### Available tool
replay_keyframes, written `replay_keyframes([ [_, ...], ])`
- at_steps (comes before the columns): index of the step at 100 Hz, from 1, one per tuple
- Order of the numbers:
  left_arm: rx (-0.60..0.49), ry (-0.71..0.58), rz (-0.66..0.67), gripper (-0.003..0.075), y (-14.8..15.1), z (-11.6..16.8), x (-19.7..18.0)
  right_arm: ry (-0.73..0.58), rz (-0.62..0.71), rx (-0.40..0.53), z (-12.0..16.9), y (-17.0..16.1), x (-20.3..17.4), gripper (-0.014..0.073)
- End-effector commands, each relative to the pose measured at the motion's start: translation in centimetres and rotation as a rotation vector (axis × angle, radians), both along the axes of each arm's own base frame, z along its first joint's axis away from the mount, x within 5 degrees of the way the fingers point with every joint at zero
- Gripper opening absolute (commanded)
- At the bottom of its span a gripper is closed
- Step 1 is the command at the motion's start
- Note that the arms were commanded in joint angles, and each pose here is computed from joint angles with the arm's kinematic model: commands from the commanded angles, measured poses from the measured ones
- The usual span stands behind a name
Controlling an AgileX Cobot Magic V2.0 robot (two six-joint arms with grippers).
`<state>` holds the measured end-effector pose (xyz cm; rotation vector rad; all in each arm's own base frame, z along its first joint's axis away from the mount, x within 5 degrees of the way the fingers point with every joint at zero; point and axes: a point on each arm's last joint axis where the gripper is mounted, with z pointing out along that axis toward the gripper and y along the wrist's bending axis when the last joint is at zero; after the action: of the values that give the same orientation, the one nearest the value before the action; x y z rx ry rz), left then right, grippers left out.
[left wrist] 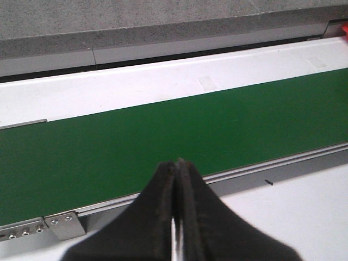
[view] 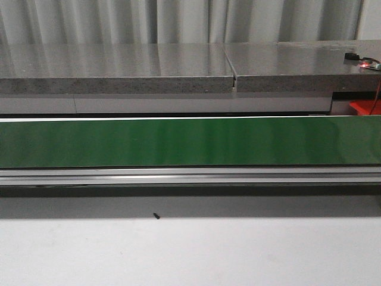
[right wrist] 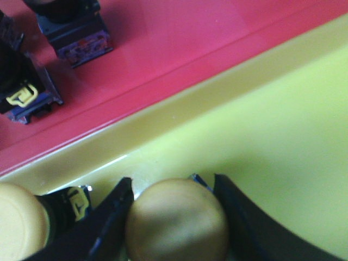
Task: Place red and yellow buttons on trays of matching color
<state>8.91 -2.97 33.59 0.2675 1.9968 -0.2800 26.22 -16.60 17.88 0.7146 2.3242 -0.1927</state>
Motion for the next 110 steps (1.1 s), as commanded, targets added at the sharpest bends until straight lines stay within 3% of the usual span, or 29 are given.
replay_keyframes([
  [1, -0.038, -0.078, 0.010, -0.0020, 0.0, 1.4, 0.2, -0.069, -0.019, -0.057, 1.8, -0.7, 0.3, 0.0182],
  [13, -0.038, -0.078, 0.010, -0.0020, 0.0, 1.4, 0.2, -0.070, -0.019, -0.057, 1.9, -0.7, 0.3, 0.0414],
  [22, -0.038, -0.078, 0.010, -0.0020, 0.0, 1.4, 0.2, -0.070, -0.018, -0.056, 1.9, -0.6, 0.3, 0.0502],
  [39, -0.038, -0.078, 0.010, -0.0020, 0.0, 1.4, 0.2, -0.101, -0.016, -0.074, 3.2, -0.4, 0.0, 0.0509],
  [72, -0.038, -0.078, 0.010, -0.0020, 0.0, 1.4, 0.2, -0.251, 0.020, -0.175, 9.3, 1.6, -1.9, 0.0503],
  [77, -0.038, -0.078, 0.010, -0.0020, 0.0, 1.4, 0.2, -0.279, 0.040, -0.190, 10.2, 2.3, -2.0, 0.0472],
  [84, -0.038, -0.078, 0.010, -0.0020, 0.0, 1.4, 0.2, -0.303, 0.094, -0.208, 11.2, 3.7, -2.1, 0.0363],
  [103, -0.038, -0.078, 0.010, -0.0020, 0.0, 1.4, 0.2, -0.370, 0.265, -0.257, 13.7, 8.1, -2.5, -0.0058],
  [110, -0.038, -0.078, 0.010, -0.0020, 0.0, 1.4, 0.2, -0.394, 0.323, -0.286, 14.6, 9.4, -2.9, -0.0063],
])
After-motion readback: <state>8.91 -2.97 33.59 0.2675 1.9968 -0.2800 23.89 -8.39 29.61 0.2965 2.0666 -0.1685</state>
